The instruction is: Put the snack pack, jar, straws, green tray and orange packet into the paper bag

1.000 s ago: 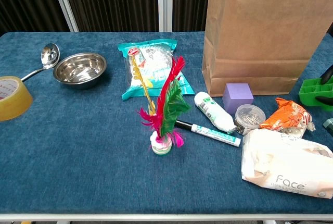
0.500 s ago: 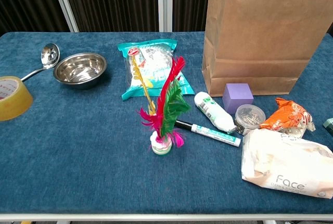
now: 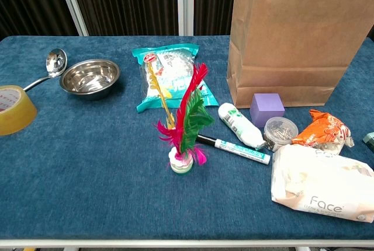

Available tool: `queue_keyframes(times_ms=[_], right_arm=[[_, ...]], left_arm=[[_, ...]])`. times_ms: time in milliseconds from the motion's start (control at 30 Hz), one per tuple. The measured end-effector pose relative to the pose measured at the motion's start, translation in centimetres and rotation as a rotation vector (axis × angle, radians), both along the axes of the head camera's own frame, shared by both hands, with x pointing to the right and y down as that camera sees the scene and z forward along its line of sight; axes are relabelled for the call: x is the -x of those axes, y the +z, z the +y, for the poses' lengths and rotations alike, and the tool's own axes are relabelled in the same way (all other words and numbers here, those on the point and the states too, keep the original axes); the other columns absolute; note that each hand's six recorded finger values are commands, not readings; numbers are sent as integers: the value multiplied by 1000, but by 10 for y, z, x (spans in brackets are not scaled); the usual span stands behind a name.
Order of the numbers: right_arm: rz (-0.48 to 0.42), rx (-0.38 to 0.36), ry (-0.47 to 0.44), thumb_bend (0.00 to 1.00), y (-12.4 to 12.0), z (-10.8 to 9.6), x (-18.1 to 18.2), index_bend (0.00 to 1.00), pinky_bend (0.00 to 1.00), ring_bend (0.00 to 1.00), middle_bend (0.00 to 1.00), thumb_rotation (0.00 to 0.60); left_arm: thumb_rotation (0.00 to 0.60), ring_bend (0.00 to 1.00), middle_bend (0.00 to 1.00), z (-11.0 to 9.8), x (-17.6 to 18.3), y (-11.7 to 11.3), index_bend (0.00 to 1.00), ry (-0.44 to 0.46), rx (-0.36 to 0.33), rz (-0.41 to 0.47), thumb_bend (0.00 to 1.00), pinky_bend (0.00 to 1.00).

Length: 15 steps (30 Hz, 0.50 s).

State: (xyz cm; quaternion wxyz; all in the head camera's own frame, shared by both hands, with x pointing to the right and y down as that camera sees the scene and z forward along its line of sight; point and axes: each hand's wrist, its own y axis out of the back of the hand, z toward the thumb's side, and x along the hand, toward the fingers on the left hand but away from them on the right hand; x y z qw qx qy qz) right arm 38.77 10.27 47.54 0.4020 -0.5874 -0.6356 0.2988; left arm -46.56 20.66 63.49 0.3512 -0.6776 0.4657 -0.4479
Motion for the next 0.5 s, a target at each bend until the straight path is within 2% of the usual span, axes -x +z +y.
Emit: queue_keyframes(times_ms=[233,400,500], right_arm=[[41,-35,-54,159,3,-61,62,529,549,392,433,600],[64,25,-75,159,29,-79,103,529,549,392,433,600],[85,70,-70,151,47,-84,114,530,549,392,431,600]], left_arm=[[600,12,143,-1,8,-4,107,-18,-5,-14,58,156],[600,12,143,-2,12,-6,107,-30,-7,-17,58,156],[600,12,143,-2,13,-6,107,-33,-6,-17,58,156]])
